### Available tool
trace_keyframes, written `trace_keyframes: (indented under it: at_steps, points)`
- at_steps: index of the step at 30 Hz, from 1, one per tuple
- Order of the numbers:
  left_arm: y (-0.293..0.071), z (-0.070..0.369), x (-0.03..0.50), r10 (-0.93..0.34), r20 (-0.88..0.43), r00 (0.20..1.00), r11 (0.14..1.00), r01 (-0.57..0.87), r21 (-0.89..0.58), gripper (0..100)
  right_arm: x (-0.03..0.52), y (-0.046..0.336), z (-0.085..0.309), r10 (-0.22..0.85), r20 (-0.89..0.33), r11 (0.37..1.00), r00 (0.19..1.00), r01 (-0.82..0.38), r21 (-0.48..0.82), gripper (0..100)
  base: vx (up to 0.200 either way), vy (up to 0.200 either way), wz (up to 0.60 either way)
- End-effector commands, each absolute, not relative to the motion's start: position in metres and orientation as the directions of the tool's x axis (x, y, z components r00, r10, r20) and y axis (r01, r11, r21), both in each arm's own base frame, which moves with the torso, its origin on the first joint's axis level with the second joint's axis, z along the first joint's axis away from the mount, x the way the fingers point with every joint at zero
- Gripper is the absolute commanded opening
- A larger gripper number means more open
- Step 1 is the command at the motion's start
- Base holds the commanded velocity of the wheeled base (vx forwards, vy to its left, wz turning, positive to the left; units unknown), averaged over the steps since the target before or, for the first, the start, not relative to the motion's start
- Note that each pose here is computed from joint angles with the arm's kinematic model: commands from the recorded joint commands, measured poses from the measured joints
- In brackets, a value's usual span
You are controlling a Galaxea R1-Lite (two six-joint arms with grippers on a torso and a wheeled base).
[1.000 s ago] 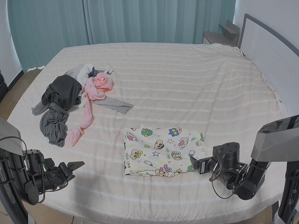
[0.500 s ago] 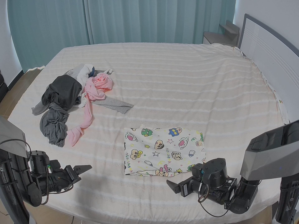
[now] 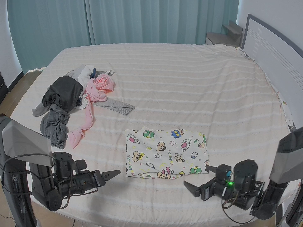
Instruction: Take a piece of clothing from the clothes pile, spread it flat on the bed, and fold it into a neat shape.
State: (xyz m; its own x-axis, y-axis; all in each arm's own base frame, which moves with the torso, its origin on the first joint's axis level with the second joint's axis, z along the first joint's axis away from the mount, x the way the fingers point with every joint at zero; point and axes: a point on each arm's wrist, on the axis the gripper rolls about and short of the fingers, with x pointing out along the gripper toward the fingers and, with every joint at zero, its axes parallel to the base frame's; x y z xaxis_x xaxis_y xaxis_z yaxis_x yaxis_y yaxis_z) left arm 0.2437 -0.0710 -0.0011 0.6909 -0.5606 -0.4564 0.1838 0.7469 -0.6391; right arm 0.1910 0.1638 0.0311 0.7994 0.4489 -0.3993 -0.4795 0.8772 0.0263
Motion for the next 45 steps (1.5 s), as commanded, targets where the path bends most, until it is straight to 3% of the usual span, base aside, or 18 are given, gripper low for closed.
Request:
trace_keyframes:
  at_steps: [1,9,11,17,35,36,45]
  points:
    - [-0.094,-0.020,0.275,-0.588,-0.414,0.695,0.746,0.267,-0.610,100,0.169,0.128,0.066,0.424,-0.305,0.902,0.853,-0.430,0.049,100,0.000,0.000,0.00]
    - [-0.117,-0.025,0.307,-0.603,-0.446,0.662,0.748,0.274,-0.605,100,0.160,0.107,0.096,0.381,-0.172,0.924,0.909,-0.371,0.088,100,0.000,0.000,0.00]
    - [-0.124,-0.027,0.310,-0.610,-0.465,0.642,0.760,0.308,-0.572,100,0.158,0.105,0.101,0.378,-0.146,0.922,0.914,-0.357,0.150,100,0.000,0.000,0.00]
    - [-0.136,-0.030,0.325,-0.585,-0.483,0.651,0.788,0.316,-0.528,100,0.159,0.105,0.099,0.371,-0.155,0.908,0.915,-0.323,0.268,100,0.000,0.000,0.00]
    - [-0.149,-0.040,0.324,-0.598,-0.503,0.624,0.786,0.332,-0.522,100,0.160,0.105,0.099,0.370,-0.155,0.906,0.916,-0.318,0.280,100,0.000,0.000,0.00]
    - [-0.149,-0.040,0.324,-0.598,-0.505,0.623,0.786,0.331,-0.522,0,0.160,0.105,0.099,0.370,-0.155,0.906,0.916,-0.318,0.280,100,0.000,0.000,0.00]
    - [-0.148,-0.042,0.320,-0.594,-0.520,0.614,0.794,0.341,-0.503,0,0.161,0.103,0.098,0.361,-0.161,0.909,0.919,-0.308,0.280,100,0.000,0.000,0.00]
